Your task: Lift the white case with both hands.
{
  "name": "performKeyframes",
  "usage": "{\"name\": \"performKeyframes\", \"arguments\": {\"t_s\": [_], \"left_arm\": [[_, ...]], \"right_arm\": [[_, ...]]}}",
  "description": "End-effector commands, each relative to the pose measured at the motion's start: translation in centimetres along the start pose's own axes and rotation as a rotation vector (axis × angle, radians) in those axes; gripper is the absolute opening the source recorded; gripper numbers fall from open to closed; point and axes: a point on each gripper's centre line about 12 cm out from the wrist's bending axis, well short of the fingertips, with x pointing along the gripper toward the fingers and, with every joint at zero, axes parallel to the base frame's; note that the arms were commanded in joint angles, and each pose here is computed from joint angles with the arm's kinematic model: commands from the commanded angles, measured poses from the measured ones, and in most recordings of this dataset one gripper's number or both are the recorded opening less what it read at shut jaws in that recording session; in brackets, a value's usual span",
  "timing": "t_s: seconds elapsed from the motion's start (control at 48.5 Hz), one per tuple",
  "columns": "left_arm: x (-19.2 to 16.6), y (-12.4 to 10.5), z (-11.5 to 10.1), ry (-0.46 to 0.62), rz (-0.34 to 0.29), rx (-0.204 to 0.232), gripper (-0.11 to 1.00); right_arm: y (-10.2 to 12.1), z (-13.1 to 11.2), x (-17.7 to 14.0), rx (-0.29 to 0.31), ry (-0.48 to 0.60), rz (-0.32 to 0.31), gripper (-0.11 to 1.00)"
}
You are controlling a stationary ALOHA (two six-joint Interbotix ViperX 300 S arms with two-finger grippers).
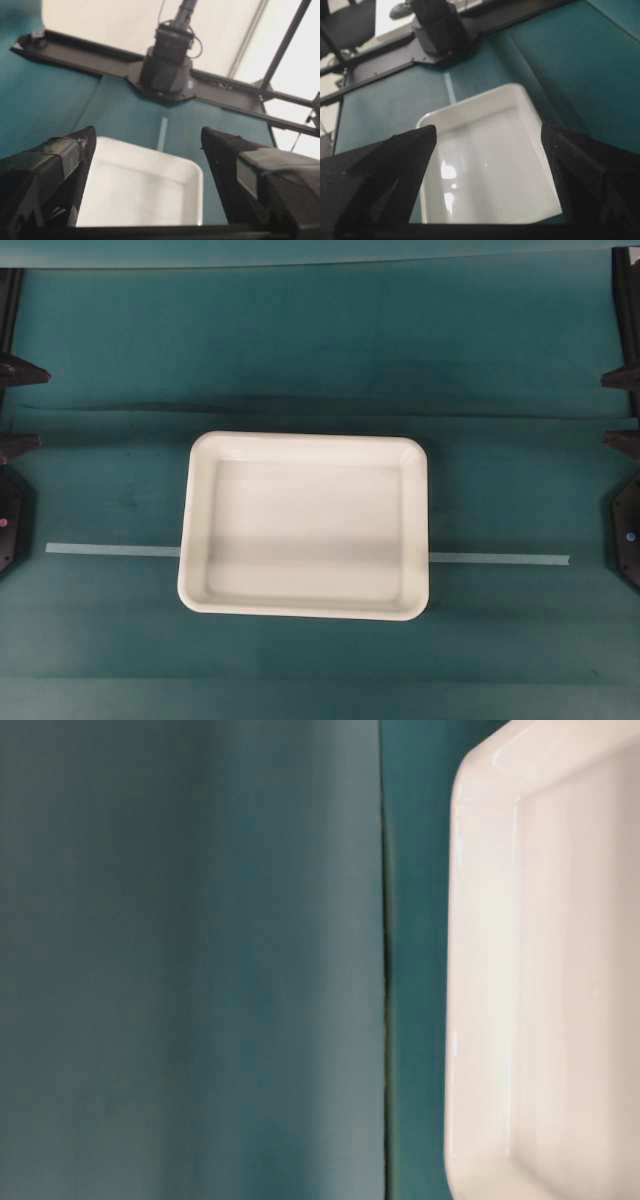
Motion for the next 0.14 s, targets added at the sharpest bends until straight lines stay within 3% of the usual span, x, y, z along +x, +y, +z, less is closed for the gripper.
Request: {"name": "performKeyframes", "arguments": {"t_s": [0.0, 0.124], "left_arm": [[0.33, -0.07, 0.59, -0.007, 0.003, 0.006, 0.89], [0.23, -0.08, 0.65, -0.014, 0.001, -0.005, 0.89]], "right_arm": [[0.05, 0.27, 0.2, -0.001, -0.001, -0.003, 0.9], [0.06, 0.27, 0.16, 0.005, -0.001, -0.002, 0.9]]}}
